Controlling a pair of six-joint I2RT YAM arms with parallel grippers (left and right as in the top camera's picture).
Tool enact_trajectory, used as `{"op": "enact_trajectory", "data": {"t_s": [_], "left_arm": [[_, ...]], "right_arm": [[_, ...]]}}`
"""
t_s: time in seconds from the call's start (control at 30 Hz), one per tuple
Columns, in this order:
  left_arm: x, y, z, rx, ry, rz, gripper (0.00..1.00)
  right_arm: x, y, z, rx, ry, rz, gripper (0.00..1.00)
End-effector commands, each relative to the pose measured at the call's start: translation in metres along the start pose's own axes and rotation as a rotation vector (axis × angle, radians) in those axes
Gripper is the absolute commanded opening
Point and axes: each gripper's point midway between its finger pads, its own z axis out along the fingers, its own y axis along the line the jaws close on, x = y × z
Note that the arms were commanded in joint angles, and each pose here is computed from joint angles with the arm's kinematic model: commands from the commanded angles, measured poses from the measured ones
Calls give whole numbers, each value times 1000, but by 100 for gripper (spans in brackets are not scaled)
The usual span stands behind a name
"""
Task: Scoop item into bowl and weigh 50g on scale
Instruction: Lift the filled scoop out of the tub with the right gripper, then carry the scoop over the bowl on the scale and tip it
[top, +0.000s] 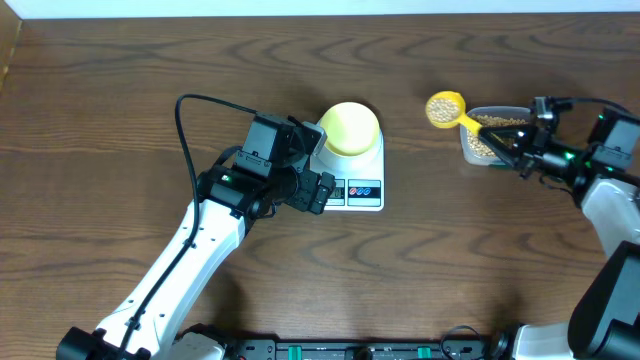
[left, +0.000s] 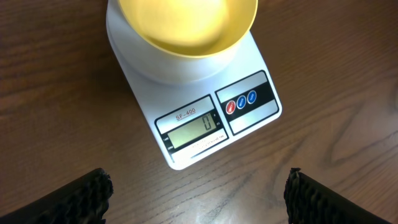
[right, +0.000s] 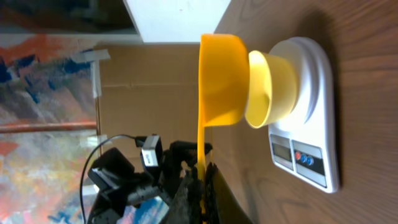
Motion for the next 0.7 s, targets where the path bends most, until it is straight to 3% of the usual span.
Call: {"op": "enact_trajectory", "data": {"t_s": [0.0, 0.37, 0.67], "left_arm": [[-6, -4, -5, 12, -21, 11, 90], [-6, -4, -5, 12, -21, 11, 90], [-6, -4, -5, 12, -21, 11, 90]], "right_arm": [[0, 3, 15, 11, 18, 116, 1], [11, 11, 74, 70, 44, 85, 1], [14, 12, 115, 132, -14, -105, 1]]}}
